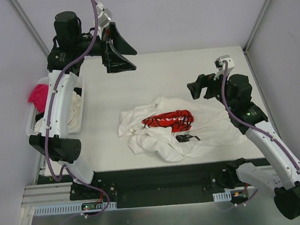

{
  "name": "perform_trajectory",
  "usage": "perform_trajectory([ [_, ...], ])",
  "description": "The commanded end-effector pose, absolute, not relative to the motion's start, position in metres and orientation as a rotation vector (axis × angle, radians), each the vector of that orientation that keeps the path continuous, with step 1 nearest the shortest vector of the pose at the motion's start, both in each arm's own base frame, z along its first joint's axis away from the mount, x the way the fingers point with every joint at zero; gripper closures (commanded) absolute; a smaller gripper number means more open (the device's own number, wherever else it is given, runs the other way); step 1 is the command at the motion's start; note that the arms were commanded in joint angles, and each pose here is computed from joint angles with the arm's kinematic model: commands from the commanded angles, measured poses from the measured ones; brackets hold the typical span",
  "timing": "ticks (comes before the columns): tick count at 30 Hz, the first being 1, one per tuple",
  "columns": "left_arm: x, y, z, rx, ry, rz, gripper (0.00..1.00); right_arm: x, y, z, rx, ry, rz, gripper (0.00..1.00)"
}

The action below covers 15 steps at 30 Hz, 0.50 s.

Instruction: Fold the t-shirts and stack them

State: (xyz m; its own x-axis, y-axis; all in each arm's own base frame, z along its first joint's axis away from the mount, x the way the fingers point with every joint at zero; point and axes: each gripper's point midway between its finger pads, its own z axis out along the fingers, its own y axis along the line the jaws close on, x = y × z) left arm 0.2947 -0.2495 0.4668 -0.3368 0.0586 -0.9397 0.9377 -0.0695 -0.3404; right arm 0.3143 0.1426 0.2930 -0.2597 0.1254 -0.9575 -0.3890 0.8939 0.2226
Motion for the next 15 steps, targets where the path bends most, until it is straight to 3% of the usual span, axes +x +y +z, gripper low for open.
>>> perform_trajectory([
  [1,0.286,-0.246,0.475,1.185,1.365,-1.464,0.01,0.314,0.146,0.312,-0.201,1.715,0.533,0.04],
  [6,0.309,-0.247,0.437,1.046,1.529,-1.412,0.01,0.313,0.157,0.294,-0.197,1.772,0.609,0.04],
  [15,0.330,-0.238,0.309,0.800,1.924,-1.317,0.01,0.309,0.220,0.198,-0.228,2.077,0.847,0.03],
])
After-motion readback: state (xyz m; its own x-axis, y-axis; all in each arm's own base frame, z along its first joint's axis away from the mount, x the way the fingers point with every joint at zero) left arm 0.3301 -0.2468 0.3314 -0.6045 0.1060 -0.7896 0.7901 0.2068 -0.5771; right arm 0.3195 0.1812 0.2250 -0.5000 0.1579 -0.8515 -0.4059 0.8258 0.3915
